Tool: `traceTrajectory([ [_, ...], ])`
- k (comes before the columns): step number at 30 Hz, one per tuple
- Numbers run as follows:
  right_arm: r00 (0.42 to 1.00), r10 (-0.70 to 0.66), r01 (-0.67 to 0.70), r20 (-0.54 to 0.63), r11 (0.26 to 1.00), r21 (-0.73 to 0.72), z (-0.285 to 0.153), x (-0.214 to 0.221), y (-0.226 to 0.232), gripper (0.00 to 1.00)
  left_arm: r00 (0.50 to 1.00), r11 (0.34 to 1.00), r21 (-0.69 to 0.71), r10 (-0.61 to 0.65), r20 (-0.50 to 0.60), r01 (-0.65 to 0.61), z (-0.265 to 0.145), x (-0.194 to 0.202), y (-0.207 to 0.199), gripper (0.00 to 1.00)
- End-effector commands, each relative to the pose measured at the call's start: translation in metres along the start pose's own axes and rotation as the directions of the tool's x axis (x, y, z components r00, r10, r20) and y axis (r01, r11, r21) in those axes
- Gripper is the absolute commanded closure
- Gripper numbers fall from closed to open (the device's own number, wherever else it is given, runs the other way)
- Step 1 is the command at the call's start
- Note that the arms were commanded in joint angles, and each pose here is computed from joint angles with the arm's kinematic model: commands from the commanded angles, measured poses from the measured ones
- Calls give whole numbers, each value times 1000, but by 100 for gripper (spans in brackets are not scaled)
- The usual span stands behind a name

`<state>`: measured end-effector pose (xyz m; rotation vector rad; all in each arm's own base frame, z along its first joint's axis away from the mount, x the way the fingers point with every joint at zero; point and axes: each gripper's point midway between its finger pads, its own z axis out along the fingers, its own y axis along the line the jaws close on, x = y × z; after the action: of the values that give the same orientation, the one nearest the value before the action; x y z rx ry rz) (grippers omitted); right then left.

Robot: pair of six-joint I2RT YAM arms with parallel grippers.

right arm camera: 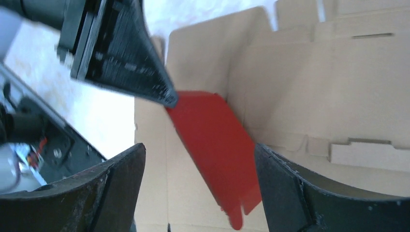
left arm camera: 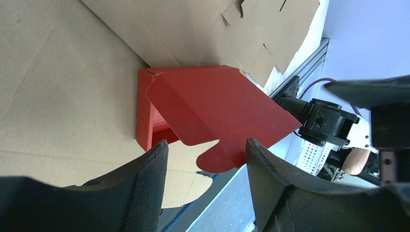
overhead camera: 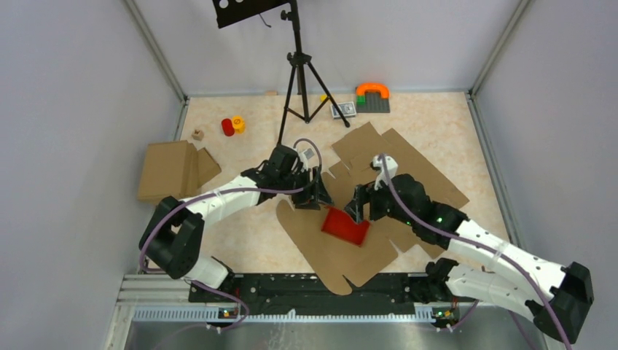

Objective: Fold the paper box

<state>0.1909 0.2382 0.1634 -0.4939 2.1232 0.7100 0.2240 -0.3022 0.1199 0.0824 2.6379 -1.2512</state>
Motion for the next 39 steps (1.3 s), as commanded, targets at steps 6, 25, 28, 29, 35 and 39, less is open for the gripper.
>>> traceTrajectory([
  [6, 849, 497, -527, 178, 779, 340, -29, -4, -61, 26, 1000, 1000, 14, 12, -7, -12, -4, 12, 5, 41],
  [25, 568, 820, -782, 69, 512, 355, 13, 48, -37, 36, 999, 997, 58, 46, -25, -44, 4, -1, -10, 35],
  [28, 549, 833, -794, 68, 495, 352, 19, 53, -39, 41, 999, 996, 81, 38, -37, -35, 8, -2, -13, 40],
  [29, 542, 838, -801, 62, 494, 340, 21, 53, -38, 42, 999, 996, 84, 37, -39, -34, 9, -2, -13, 41],
  [35, 579, 812, -779, 72, 525, 344, 20, 47, -44, 25, 999, 996, 86, 32, -44, -28, 8, 0, -12, 40],
  [39, 636, 765, -734, 98, 562, 380, 13, 46, -65, 17, 999, 997, 75, 28, -44, -25, 6, 1, -11, 38],
])
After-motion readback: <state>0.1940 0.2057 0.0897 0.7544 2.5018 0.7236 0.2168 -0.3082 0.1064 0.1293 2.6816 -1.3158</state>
